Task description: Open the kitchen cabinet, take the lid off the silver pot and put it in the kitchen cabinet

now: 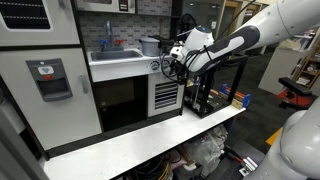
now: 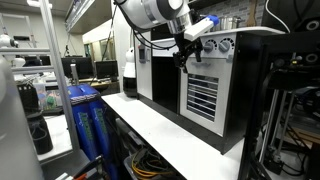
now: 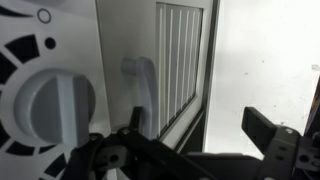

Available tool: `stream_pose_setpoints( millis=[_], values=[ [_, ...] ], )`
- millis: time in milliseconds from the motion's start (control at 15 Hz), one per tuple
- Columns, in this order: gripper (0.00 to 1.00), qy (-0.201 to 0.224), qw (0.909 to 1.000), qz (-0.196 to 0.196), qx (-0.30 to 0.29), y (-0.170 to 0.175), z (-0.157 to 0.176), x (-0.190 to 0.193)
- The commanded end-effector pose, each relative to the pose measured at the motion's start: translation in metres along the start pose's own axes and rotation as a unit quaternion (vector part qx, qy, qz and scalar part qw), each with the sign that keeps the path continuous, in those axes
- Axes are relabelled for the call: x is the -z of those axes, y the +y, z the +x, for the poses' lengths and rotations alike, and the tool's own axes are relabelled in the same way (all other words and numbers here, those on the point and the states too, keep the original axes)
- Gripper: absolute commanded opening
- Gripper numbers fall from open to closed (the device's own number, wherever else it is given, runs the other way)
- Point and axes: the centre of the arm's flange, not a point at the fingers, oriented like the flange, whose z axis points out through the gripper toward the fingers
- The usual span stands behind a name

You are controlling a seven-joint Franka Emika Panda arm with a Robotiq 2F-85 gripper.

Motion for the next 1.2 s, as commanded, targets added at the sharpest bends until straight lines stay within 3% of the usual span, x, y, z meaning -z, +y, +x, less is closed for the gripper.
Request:
stream_pose_setpoints(
  millis=[0,1133],
  values=[
    [1.0,0.008,0.9997,0.021,-0.013,-0.003,-0.017,-0.011],
    [1.0,0.01,0.9967,0.077,-0.023,-0.006,-0.027,-0.015]
  ],
)
